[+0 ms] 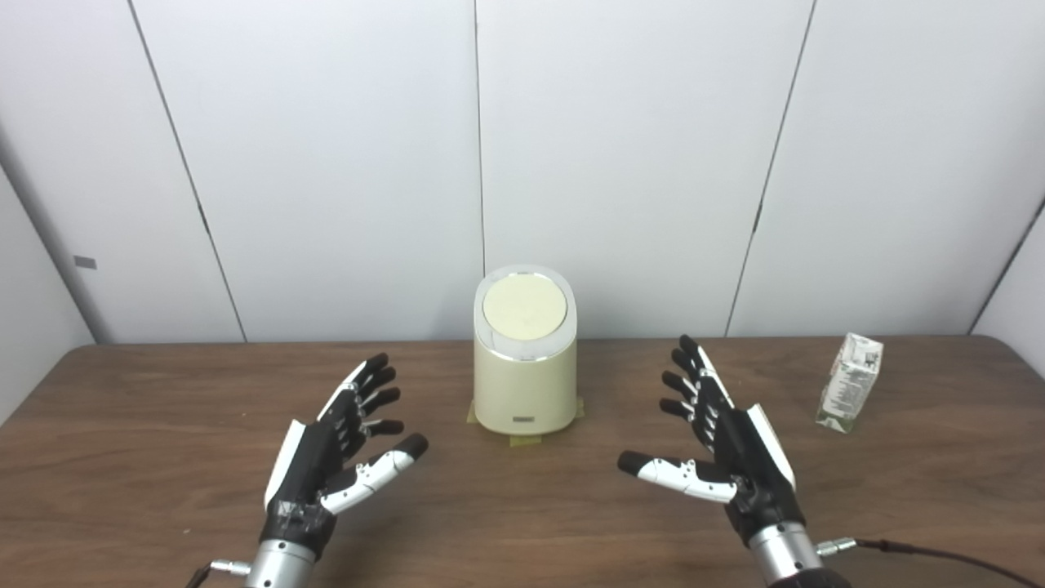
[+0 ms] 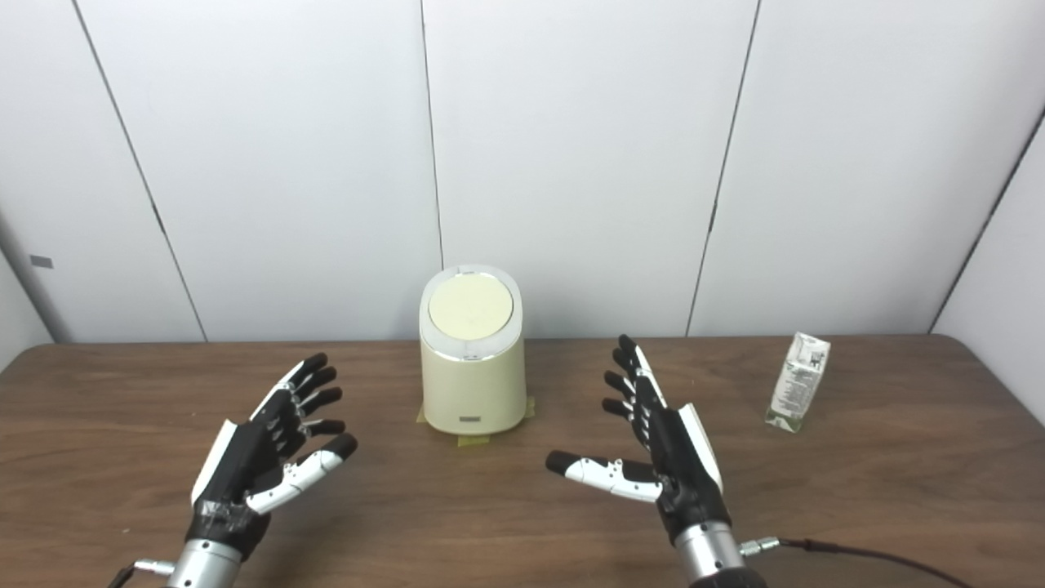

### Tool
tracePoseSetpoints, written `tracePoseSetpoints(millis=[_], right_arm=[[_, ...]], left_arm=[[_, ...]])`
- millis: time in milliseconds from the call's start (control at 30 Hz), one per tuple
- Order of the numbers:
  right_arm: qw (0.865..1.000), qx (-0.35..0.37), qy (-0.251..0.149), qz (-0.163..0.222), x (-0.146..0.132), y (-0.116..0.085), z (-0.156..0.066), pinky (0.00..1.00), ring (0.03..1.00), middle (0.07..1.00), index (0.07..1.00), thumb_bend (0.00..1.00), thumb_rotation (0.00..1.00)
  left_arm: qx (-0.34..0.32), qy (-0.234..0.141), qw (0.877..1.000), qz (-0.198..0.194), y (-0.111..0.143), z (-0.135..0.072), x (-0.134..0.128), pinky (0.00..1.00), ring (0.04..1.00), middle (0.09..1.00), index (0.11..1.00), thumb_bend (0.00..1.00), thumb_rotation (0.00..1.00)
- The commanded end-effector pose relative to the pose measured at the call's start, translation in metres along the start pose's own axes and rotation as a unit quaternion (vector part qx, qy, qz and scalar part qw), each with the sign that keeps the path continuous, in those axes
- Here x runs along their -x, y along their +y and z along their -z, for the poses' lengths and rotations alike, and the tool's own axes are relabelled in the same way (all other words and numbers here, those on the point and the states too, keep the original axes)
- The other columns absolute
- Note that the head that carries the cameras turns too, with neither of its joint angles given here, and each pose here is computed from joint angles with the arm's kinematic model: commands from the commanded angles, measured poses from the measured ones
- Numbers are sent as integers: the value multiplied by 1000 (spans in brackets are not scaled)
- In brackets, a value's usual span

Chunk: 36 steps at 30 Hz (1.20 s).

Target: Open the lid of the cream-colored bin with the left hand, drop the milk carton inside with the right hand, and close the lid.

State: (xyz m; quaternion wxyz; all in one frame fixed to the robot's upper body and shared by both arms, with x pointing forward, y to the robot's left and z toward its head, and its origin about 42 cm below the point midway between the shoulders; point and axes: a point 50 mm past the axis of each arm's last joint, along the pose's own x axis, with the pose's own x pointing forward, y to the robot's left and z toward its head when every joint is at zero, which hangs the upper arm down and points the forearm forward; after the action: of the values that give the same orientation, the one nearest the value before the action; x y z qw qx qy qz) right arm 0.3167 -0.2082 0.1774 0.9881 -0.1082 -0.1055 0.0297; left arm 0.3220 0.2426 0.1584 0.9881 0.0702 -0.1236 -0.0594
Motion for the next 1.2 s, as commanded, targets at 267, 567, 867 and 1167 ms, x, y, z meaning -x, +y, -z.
tracePoseSetpoints(millis=[267, 567, 867, 1167], right_arm=[[999, 0, -41, 3, -9, -2, -18, 823, 914, 972, 990, 882, 272], [999, 2, -39, 3, -12, 0, -14, 823, 910, 970, 990, 878, 270], [999, 4, -38, -1, -21, 1, -9, 824, 915, 978, 993, 871, 263], [999, 6, -40, -4, -28, 5, -6, 815, 908, 982, 985, 867, 242]], left_arm=[[-6, -38, 999, -6, 0, -17, -11, 719, 858, 896, 915, 783, 312], [5, -40, 999, -15, -2, -15, -13, 759, 888, 919, 930, 777, 313], [-27, -25, 997, -62, -20, -42, -40, 1000, 1000, 1000, 1000, 941, 465], [-57, -19, 998, -18, -18, -56, -107, 1000, 1000, 1000, 1000, 1000, 416]])
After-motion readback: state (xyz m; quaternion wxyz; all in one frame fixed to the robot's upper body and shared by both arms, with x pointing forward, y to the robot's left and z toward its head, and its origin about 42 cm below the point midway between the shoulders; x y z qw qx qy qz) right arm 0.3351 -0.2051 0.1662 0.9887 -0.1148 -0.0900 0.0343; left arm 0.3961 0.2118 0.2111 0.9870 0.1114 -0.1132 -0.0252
